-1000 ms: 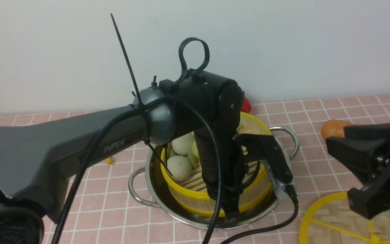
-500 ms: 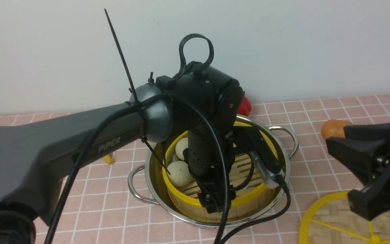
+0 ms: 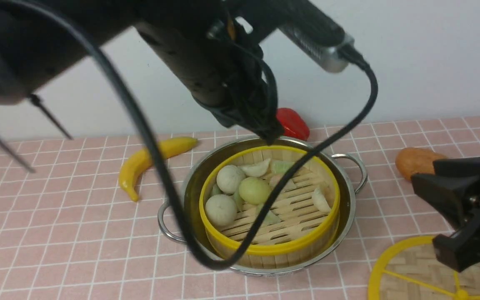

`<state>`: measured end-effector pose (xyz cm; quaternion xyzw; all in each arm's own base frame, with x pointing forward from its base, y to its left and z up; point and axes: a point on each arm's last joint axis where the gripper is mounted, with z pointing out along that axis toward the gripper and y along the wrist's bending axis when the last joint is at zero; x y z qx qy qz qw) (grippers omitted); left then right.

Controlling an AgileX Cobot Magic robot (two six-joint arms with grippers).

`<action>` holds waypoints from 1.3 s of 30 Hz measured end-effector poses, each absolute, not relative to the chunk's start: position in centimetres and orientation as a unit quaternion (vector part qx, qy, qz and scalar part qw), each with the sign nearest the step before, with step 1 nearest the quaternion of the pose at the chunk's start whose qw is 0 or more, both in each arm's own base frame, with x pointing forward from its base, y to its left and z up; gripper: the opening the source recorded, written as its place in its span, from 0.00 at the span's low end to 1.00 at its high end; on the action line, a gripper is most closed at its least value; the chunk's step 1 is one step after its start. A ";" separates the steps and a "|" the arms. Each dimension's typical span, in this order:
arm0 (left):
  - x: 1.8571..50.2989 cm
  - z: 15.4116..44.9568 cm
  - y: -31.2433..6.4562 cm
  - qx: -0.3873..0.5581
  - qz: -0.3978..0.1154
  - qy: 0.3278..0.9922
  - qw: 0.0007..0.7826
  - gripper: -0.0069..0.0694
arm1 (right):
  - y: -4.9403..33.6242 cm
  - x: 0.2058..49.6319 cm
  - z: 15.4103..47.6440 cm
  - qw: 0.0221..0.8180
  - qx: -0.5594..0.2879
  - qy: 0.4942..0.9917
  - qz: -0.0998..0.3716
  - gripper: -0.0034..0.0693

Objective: Place the steamer in the pot on the pink tablecloth, and put the lid on the steamer.
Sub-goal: 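Move the gripper down to the bamboo steamer lid and grasp its center knob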

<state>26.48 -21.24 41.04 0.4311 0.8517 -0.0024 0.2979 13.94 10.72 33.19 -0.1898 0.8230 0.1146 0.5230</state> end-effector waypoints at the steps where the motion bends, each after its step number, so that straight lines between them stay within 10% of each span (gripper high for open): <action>1: 26.2 41.4 -21.1 0.429 -0.007 0.851 0.303 0.11 | 10.7 13.9 33.2 0.523 -0.190 0.823 0.115 0.38; 10: 19.8 48.6 -16.3 0.385 -0.075 0.827 0.402 0.06 | 10.7 13.9 33.2 0.522 -0.189 0.823 0.115 0.38; 22: 20.3 49.7 -16.6 0.373 -0.088 0.797 0.466 0.08 | 10.7 13.9 33.2 0.523 -0.189 0.823 0.116 0.38; 39: 17.3 29.7 -2.0 0.096 -0.036 0.838 0.535 0.11 | 10.9 13.9 33.3 0.525 -0.191 0.820 0.122 0.38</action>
